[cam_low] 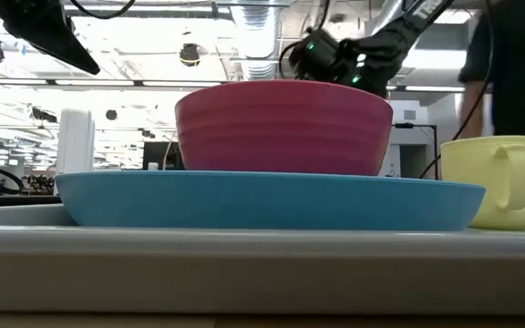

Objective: Set up tray
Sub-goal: Put the gray table napkin to the right of the blue plate on the gray tray

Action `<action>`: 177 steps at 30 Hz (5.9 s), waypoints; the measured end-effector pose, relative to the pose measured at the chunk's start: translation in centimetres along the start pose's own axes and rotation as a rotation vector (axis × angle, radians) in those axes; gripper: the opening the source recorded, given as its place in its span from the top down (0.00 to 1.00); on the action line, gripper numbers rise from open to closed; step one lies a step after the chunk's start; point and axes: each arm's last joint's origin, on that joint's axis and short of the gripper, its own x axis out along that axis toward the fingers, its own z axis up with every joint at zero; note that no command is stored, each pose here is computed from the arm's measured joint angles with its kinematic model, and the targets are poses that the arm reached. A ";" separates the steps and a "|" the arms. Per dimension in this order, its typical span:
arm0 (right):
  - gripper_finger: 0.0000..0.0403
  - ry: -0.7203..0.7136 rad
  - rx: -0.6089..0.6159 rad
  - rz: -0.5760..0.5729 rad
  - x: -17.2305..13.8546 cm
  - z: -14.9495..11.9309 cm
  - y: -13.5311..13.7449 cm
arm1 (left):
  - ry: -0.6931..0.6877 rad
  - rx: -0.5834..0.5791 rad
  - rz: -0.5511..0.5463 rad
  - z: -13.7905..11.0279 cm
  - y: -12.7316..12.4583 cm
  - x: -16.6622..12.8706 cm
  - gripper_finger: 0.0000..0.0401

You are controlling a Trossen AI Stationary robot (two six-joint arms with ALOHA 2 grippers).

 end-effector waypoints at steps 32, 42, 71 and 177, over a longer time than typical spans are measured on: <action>0.54 0.111 0.000 -0.027 4.7 -0.3 -2.2 | 0.017 0.003 0.015 -1.0 -0.1 0.7 0.74; 0.54 0.115 -0.012 0.052 4.8 -0.7 -2.3 | 0.032 -0.007 0.005 -1.7 -0.3 1.1 0.74; 0.70 0.194 -0.029 -0.056 6.0 -1.8 -2.3 | 0.021 -0.031 -0.014 -1.5 -0.5 1.1 0.74; 0.81 0.535 0.122 0.208 -12.1 2.1 21.1 | 0.019 -0.045 -0.028 -1.4 -0.6 1.1 0.74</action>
